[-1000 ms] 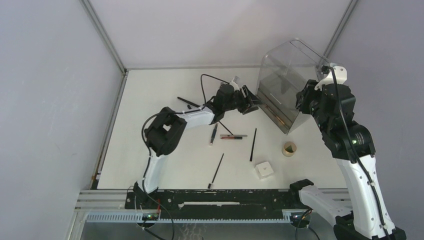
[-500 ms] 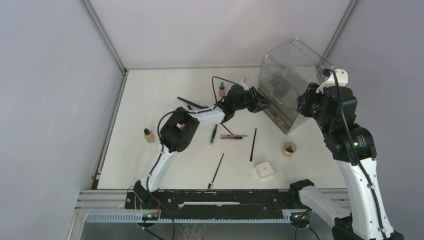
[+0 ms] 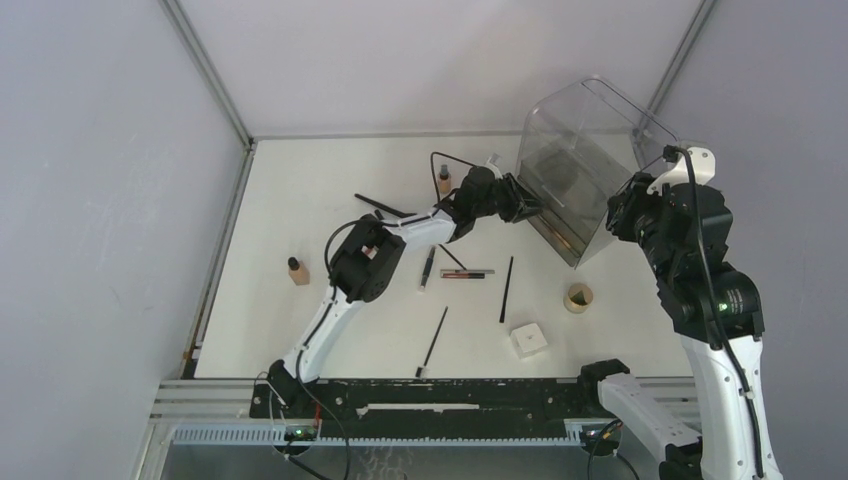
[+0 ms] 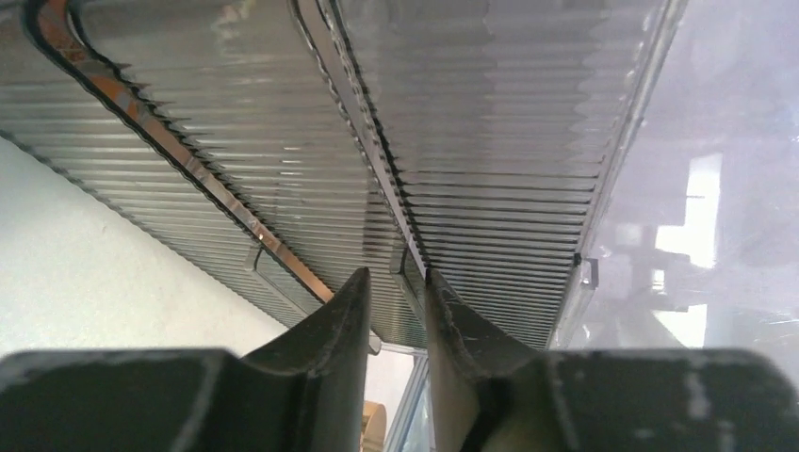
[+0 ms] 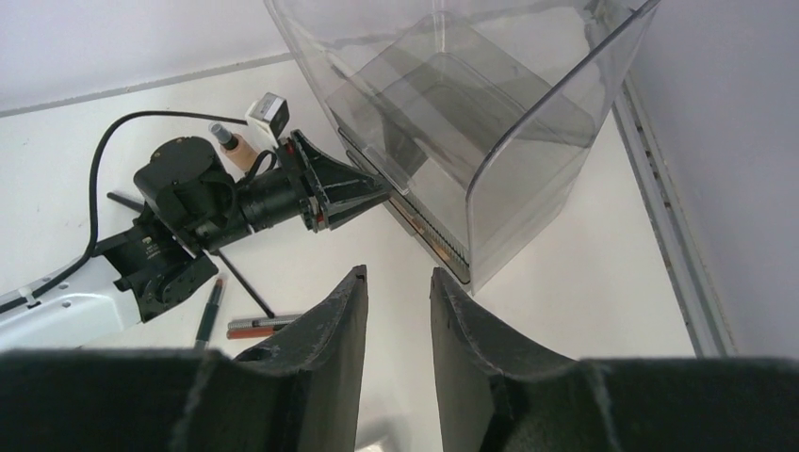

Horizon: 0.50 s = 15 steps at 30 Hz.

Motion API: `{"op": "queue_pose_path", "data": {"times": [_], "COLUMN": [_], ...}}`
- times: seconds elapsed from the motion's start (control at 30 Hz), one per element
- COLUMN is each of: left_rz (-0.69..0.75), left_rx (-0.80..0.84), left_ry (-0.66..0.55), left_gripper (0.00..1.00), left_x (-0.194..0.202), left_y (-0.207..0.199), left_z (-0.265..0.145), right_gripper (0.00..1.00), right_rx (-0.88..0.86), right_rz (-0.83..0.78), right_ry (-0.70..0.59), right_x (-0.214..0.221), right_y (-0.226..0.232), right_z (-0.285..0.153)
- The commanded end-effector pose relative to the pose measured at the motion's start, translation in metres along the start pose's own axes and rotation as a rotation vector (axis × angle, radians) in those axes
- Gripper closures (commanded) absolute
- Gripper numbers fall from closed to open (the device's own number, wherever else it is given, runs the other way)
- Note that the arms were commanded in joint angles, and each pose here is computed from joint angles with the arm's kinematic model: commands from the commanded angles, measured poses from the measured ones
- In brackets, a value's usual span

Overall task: Organize the makeup
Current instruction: Open the drawer in the storage box.

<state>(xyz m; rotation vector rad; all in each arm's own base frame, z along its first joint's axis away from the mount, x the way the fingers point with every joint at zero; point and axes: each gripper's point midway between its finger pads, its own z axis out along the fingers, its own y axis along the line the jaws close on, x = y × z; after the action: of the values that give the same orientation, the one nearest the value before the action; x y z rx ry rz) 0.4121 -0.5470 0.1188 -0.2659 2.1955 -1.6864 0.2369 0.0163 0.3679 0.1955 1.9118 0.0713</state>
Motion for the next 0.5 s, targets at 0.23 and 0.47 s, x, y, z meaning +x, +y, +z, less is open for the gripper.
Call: {"op": "queue_pose_path", "data": {"times": [0.23, 0.47], "left_rz": [0.041, 0.122], "left_rx": [0.101, 0.066], "left_ry": [-0.023, -0.020], "left_gripper": [0.93, 1.00], "left_x": [-0.009, 0.002], "left_y": [-0.047, -0.039], "left_z": [0.006, -0.018], "right_gripper": [0.63, 0.65], "right_rx": [0.003, -0.002], "right_rz": [-0.009, -0.003], "right_ry": [0.011, 0.044], "right_x": [0.005, 0.014], "right_y": [-0.003, 0.000], "right_z": [0.001, 0.011]}}
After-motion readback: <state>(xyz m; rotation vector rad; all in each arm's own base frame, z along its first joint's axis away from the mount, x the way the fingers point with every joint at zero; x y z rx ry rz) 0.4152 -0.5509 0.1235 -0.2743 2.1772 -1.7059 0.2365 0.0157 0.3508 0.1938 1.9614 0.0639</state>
